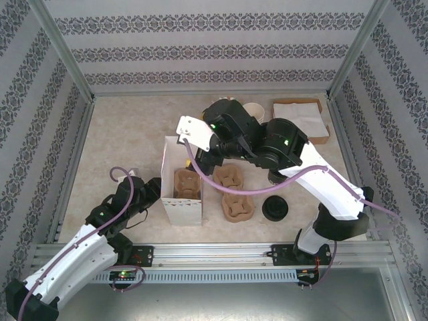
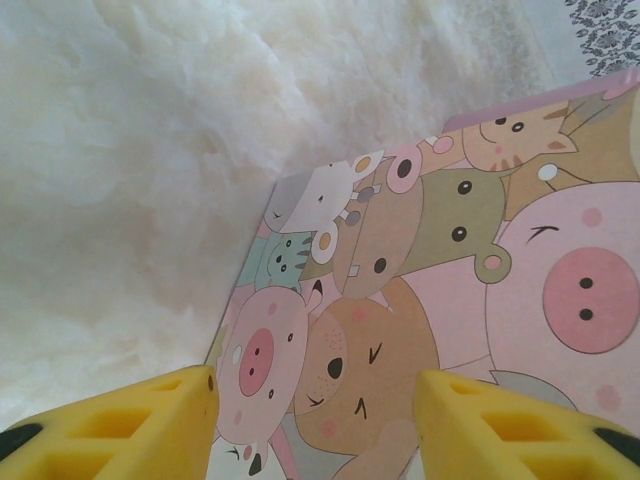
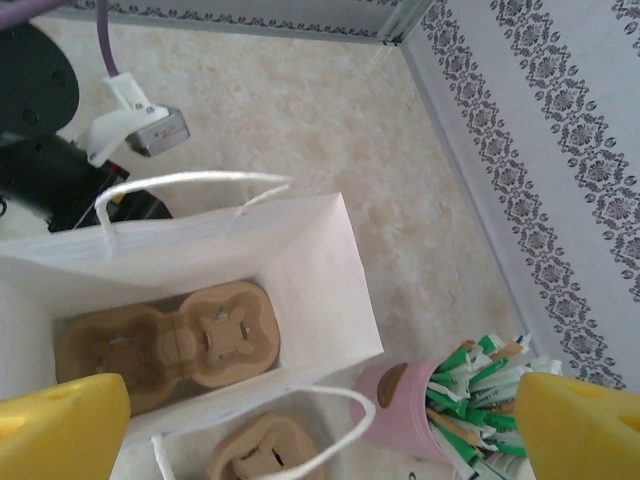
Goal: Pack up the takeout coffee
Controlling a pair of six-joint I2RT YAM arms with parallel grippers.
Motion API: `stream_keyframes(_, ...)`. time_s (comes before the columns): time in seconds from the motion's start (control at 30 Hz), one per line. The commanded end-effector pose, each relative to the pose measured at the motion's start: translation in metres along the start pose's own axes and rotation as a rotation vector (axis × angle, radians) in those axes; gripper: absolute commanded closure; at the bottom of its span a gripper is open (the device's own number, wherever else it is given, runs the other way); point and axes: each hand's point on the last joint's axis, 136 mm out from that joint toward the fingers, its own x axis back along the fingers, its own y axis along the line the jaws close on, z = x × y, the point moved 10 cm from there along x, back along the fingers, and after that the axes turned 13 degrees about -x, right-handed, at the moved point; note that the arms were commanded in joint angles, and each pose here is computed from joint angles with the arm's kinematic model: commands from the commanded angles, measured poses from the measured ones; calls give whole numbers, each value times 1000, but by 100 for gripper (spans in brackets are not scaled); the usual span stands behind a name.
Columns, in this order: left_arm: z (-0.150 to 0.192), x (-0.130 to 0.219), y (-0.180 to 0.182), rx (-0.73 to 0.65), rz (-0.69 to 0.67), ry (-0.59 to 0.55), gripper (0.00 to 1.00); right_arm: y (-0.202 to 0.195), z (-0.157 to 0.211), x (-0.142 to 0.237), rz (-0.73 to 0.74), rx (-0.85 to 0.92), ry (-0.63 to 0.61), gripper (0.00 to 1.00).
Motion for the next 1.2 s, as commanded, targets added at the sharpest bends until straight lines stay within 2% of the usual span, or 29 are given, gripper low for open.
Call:
stream_keyframes(0.0,-1,5,-5,-56,12,18,45,0,12,7,23,57,94,2)
stream_keyframes(0.13,4,3,-2,-69,8,63,45,6,20,-2,-6,73,199,2)
stream_keyframes(0.2,7,2,0,-76,-2,84,45,7,20,-6,-13,65,213,2)
stream_keyframes(0.33,15,-4,8,-81,-28,130,45,-1,15,-10,54,-35,149,2)
stream_keyframes(0.47,23,-11,13,-75,-27,168,45,-6,13,1,-3,-109,80,2)
stream_keyframes(0.57,30,-20,16,-63,-15,208,46,-7,14,10,8,-133,44,2)
stream_keyframes(0.73,41,-36,20,-39,-2,265,46,-8,15,18,6,-128,54,2)
stream_keyframes(0.97,52,-50,15,-44,6,266,46,-11,21,15,63,-127,103,2)
stream_keyframes(1.17,59,-57,16,-37,-13,269,46,-19,23,19,131,-176,52,2)
